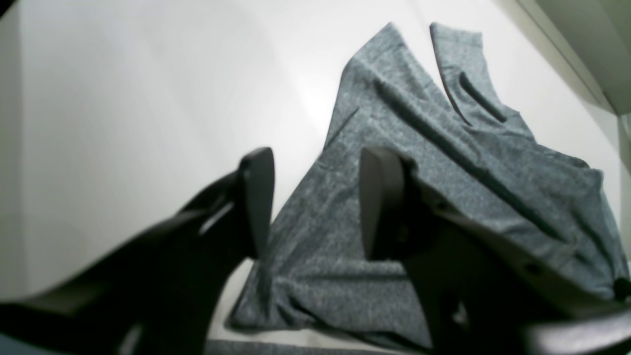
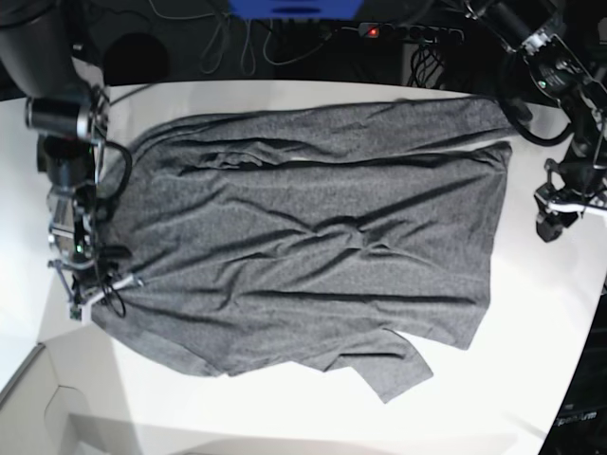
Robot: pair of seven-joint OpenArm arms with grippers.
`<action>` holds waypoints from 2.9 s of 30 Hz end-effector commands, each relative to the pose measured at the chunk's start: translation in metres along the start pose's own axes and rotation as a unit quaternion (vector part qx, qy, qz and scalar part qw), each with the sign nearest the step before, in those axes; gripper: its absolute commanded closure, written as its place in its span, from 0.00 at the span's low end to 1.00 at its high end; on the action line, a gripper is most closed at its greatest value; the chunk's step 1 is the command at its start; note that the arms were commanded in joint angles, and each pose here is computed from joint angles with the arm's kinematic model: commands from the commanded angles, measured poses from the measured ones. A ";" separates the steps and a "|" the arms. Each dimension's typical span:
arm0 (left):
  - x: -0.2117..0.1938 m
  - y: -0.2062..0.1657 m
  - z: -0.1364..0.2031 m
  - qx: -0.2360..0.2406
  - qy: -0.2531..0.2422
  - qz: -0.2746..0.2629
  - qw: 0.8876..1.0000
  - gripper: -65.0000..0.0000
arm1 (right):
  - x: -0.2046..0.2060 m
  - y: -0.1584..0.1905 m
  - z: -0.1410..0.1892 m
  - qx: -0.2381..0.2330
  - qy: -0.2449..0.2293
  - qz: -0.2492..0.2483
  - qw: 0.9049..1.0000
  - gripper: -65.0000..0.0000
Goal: Layout the t-shirt on the table in an organized manner, then fold the t-shirt properly
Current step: 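Reach the right gripper down the shirt side and smooth it outward, then grasp the collar edge corners with both grippers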
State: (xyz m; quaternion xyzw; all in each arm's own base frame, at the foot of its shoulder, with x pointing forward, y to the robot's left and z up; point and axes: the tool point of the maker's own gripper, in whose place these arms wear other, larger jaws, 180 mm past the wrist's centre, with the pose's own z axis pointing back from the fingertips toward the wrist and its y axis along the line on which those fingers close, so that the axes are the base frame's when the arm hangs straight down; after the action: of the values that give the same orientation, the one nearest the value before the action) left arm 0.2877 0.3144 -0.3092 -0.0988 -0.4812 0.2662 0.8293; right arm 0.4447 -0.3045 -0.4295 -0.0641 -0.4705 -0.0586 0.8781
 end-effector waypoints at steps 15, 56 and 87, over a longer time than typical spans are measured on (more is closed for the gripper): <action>-0.043 0.027 0.046 0.038 0.043 -0.035 0.998 0.57 | 0.058 -0.029 0.092 -0.047 -0.104 0.018 0.993 1.00; -0.119 0.038 0.041 0.033 0.156 -0.020 0.987 1.00 | -0.081 0.035 0.241 0.026 0.012 0.097 0.995 0.55; -0.097 0.022 0.044 0.020 0.125 -0.043 0.991 1.00 | -0.155 0.087 0.238 0.103 0.100 0.098 0.985 1.00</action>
State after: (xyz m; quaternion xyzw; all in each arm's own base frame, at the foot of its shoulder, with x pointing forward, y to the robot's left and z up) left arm 0.1989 0.2732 -0.3781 -0.0964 -0.3543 0.2313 0.9009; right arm 0.1846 -0.1658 -0.4321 -0.0025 -0.3851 0.0650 0.9206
